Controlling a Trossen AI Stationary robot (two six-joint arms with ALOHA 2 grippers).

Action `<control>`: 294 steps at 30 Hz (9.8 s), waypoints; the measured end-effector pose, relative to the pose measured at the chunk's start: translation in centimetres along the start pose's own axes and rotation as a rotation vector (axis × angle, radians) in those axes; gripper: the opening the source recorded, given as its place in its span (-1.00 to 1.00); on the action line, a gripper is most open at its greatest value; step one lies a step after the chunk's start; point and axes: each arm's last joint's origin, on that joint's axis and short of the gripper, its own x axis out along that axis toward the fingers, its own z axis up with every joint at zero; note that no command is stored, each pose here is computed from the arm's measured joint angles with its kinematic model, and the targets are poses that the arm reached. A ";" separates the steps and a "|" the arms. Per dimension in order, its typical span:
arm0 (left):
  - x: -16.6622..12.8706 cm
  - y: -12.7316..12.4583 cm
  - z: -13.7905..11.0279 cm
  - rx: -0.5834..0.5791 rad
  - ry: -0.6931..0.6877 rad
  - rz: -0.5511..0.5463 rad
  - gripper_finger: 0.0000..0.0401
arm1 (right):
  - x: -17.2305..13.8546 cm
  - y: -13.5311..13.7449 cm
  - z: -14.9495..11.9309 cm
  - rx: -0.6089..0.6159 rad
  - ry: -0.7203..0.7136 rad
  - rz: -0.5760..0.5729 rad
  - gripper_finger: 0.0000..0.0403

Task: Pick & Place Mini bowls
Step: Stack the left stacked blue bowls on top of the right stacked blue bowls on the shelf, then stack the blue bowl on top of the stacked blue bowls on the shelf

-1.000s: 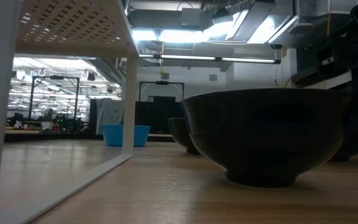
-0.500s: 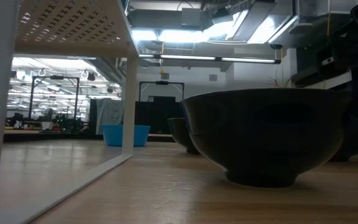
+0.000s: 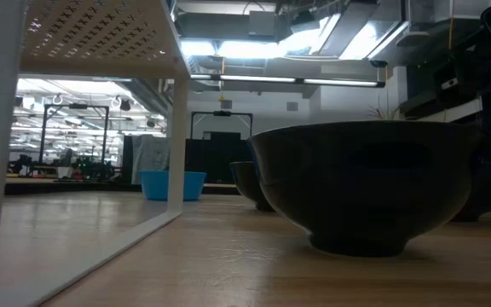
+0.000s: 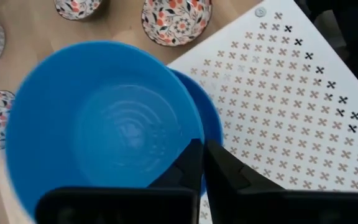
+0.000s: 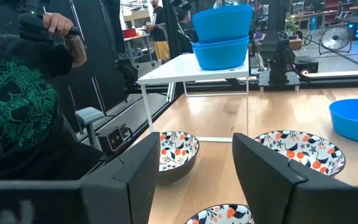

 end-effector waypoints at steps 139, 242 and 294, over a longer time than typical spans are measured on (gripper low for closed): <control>11.6 23.1 -16.8 -0.296 0.189 0.114 -0.62 | 0.0 0.0 0.0 0.001 0.000 0.000 0.00; 9.4 21.4 -13.8 -0.325 0.219 0.357 -0.98 | 0.0 0.0 0.0 0.001 0.000 0.000 0.00; -0.9 6.3 0.8 -0.185 -0.141 0.076 -0.98 | 0.0 0.0 0.0 0.001 0.000 0.000 0.00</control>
